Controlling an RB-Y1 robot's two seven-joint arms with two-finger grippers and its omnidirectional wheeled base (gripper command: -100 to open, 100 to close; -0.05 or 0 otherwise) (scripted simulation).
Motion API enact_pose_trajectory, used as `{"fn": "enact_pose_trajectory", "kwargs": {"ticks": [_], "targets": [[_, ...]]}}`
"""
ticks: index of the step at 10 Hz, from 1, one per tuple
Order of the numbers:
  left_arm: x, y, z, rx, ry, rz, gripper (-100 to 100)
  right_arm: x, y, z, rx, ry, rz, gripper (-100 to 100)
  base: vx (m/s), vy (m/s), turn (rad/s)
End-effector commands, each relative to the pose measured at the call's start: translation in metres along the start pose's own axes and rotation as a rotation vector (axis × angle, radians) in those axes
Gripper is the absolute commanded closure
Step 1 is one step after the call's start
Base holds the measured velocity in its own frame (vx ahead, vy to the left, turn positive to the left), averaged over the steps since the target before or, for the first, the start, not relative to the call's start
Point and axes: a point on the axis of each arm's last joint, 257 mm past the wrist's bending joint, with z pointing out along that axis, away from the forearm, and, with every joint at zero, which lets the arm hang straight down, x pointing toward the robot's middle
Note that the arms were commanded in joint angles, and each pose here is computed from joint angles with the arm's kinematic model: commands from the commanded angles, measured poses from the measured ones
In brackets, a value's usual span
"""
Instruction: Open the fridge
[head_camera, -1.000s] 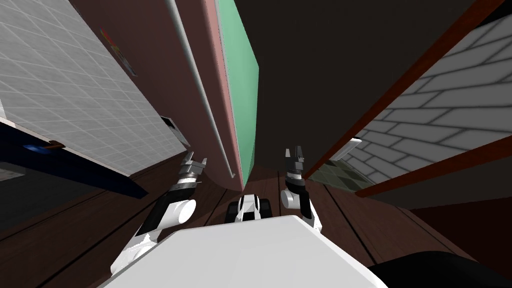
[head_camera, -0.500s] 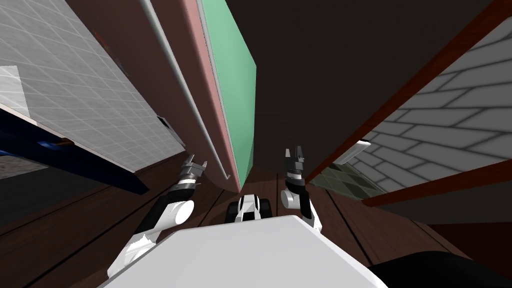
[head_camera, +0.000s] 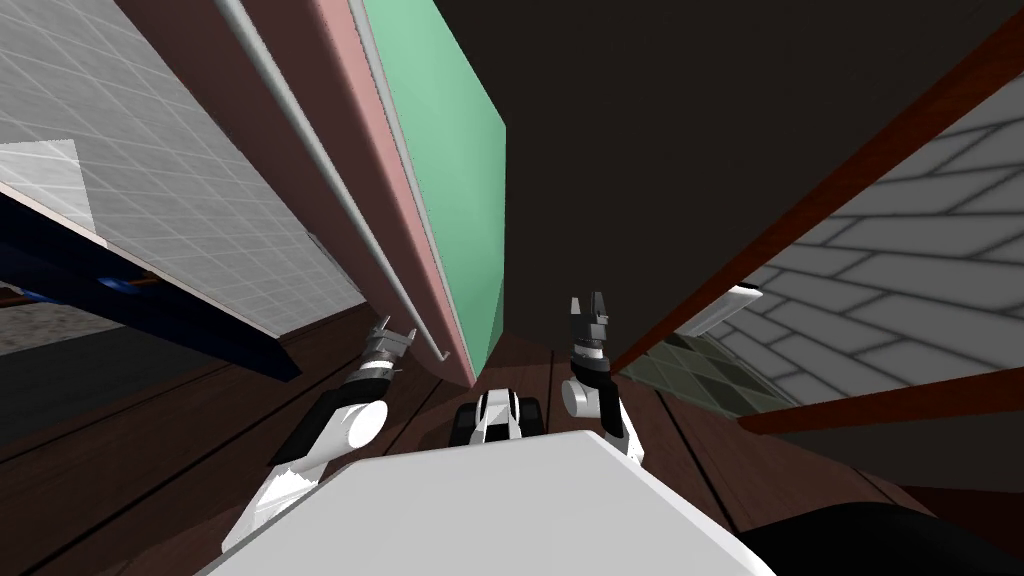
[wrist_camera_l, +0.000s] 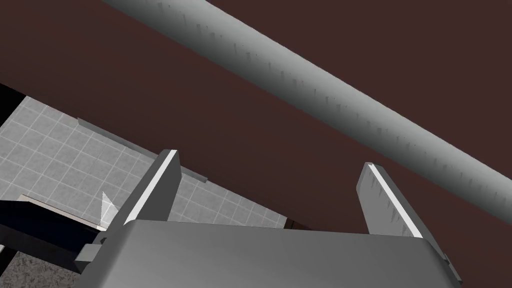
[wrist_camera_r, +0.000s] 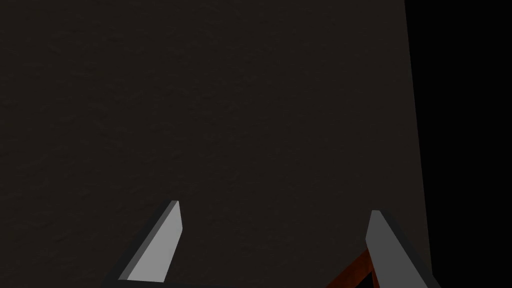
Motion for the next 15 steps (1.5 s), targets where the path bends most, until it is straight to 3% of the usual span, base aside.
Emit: {"fn": "enact_pose_trajectory", "kwargs": {"ticks": [1,4,5,6,7,10,11,12,15], "targets": [[-0.007,0.016,-0.002,-0.036,-0.044,-0.082,-100,0.0,0.0,0.0,0.0,0.0,0.0,0,0.016,-0.091,0.062],[-0.01,0.031,-0.007,-0.051,-0.091,-0.179,-100,0.0,0.0,0.0,0.0,0.0,0.0,0,0.017,-0.102,0.029],[-0.01,0.034,-0.007,-0.052,-0.099,-0.196,-100,0.0,0.0,0.0,0.0,0.0,0.0,0,0.007,-0.047,0.015],[-0.009,0.031,-0.006,-0.05,-0.093,-0.182,-100,0.0,0.0,0.0,0.0,0.0,0.0,0,0.004,-0.019,0.001],[-0.015,0.022,0.006,-0.005,-0.09,-0.157,-100,0.0,0.0,0.0,0.0,0.0,0.0,0,-0.116,0.035,-0.021],[-0.01,0.044,0.027,-0.03,-0.081,-0.186,-100,0.0,0.0,0.0,0.0,0.0,0.0,0,-0.069,0.019,-0.007],[-0.015,0.054,0.026,-0.049,-0.094,-0.187,-100,0.0,0.0,0.0,0.0,0.0,0.0,0,0.007,-0.006,0.001],[-0.02,0.037,0.039,0.008,-0.088,-0.16,-100,0.0,0.0,0.0,0.0,0.0,0.0,0,-0.084,0.014,-0.026],[-0.012,0.059,0.061,-0.022,-0.081,-0.187,-100,0.0,0.0,0.0,0.0,0.0,0.0,0,-0.071,0.017,-0.005]]}}
